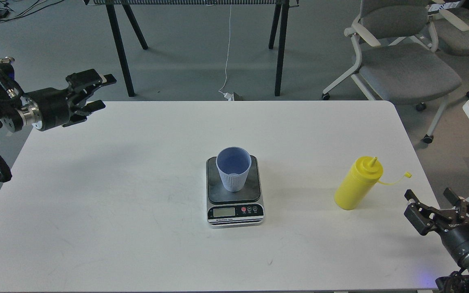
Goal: Pour seasoning into cup on scale with both arms
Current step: 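Move the right gripper toward the yellow squeeze bottle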
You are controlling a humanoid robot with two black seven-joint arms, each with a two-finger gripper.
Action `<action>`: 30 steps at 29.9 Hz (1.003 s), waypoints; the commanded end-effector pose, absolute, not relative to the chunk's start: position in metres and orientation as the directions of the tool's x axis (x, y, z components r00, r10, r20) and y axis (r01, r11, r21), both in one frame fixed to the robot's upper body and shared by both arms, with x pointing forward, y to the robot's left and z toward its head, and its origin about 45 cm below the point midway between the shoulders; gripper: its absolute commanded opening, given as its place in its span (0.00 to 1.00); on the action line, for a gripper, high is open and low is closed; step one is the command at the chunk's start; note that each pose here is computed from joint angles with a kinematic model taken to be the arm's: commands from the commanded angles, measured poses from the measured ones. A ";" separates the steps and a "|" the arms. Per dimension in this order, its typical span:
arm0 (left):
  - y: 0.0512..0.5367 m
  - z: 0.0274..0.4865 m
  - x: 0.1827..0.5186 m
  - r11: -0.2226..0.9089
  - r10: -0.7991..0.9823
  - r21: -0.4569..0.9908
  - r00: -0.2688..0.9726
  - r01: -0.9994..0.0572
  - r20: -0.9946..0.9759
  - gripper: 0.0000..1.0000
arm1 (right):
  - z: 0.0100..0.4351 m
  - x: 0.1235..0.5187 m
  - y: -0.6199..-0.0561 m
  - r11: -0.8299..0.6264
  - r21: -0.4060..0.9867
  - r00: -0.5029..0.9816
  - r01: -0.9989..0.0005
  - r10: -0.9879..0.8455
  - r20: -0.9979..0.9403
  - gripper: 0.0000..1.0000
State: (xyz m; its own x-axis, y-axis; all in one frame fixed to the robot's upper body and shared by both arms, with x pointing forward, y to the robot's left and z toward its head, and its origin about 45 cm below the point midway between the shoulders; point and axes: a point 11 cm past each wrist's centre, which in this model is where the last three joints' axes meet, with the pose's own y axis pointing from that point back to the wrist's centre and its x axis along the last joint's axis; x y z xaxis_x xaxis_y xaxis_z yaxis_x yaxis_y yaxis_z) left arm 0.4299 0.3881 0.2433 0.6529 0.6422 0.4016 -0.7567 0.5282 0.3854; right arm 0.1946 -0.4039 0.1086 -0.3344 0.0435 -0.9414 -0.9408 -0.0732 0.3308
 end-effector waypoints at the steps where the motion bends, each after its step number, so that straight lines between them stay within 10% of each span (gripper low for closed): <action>1: 0.389 0.240 0.428 0.526 0.644 0.392 0.655 -0.755 0.396 0.99 | 0.092 0.186 -0.382 -0.106 0.346 -0.354 -0.932 0.059 -0.933 1.00; 30: 0.393 0.222 0.418 0.520 0.653 0.418 0.662 -0.745 0.368 0.99 | 0.055 0.219 -0.337 -0.142 0.301 -0.302 -0.943 -0.017 -0.953 1.00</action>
